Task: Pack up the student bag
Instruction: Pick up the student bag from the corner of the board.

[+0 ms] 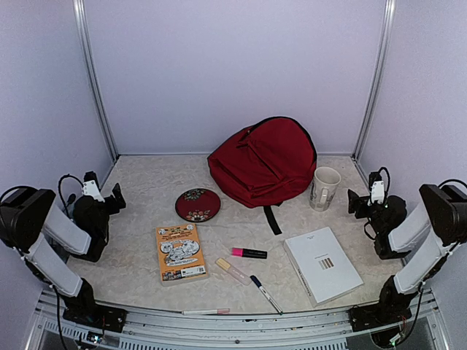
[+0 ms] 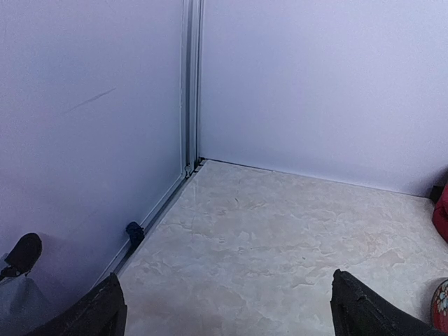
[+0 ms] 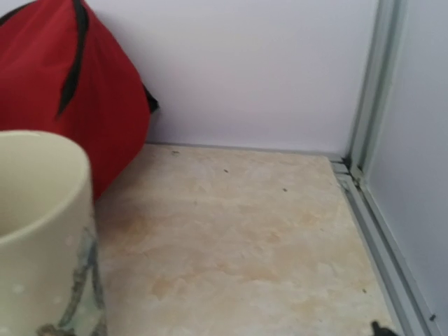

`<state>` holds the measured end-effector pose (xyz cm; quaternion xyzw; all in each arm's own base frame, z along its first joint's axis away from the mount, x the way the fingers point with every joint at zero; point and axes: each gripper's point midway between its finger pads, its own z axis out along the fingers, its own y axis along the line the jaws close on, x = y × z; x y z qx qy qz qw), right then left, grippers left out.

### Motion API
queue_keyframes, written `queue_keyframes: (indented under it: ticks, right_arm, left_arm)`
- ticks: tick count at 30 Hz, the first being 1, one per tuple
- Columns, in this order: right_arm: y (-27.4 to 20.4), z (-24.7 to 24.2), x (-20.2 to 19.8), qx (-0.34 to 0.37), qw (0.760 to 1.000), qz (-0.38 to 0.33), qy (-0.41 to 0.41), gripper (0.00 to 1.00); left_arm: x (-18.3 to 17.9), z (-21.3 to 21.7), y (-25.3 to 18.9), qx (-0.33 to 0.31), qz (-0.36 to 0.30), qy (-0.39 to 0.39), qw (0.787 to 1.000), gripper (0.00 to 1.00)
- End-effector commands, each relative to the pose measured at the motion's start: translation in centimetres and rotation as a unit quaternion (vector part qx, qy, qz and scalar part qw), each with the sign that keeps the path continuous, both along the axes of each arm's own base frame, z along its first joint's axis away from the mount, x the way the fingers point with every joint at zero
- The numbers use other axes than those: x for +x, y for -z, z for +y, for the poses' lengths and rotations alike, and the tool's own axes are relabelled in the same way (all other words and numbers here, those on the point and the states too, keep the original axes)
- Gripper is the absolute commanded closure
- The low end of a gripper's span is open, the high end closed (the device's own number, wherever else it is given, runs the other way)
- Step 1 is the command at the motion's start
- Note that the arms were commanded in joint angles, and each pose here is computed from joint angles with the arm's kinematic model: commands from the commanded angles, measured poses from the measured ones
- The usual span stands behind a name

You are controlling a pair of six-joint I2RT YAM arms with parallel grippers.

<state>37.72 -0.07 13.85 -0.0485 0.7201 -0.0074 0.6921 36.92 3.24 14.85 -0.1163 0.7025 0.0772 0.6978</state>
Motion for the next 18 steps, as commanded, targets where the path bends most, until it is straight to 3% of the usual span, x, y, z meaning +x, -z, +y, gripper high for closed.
queue_keyframes:
  ticks: [1,8,11,13,15,18]
  right_arm:
    - [-0.7,0.8,0.3,-0.009,1.0,-0.009,-0.017,0.0]
    - [-0.9,1.0,0.5,-0.011,1.0,-0.01,-0.021,0.0]
    - [-2.0,0.0,1.5,0.004,1.0,0.019,0.002,0.0]
    - [-5.7,-1.3,2.1,0.027,0.999,0.008,0.033,0.0]
    - [-10.8,-1.3,1.9,0.045,0.998,-0.037,0.027,0.0]
    - [-18.3,1.3,1.9,0.067,0.993,-0.076,-0.054,0.0]
  left_arm:
    - [0.5,0.1,-0.5,-0.004,-0.006,0.006,1.0,0.01]
    - [0.9,-1.1,-1.1,0.01,-0.005,0.037,0.999,0.01]
    - [3.2,-2.6,-2.2,0.035,0.057,0.032,0.997,0.01]
    - [5.1,-3.2,-5.7,0.002,0.052,0.015,0.999,0.01]
    - [5.8,-5.4,-9.0,-0.017,0.03,0.046,0.998,0.01]
    - [6.1,-10.9,-14.3,-0.034,-0.002,0.126,0.991,0.01]
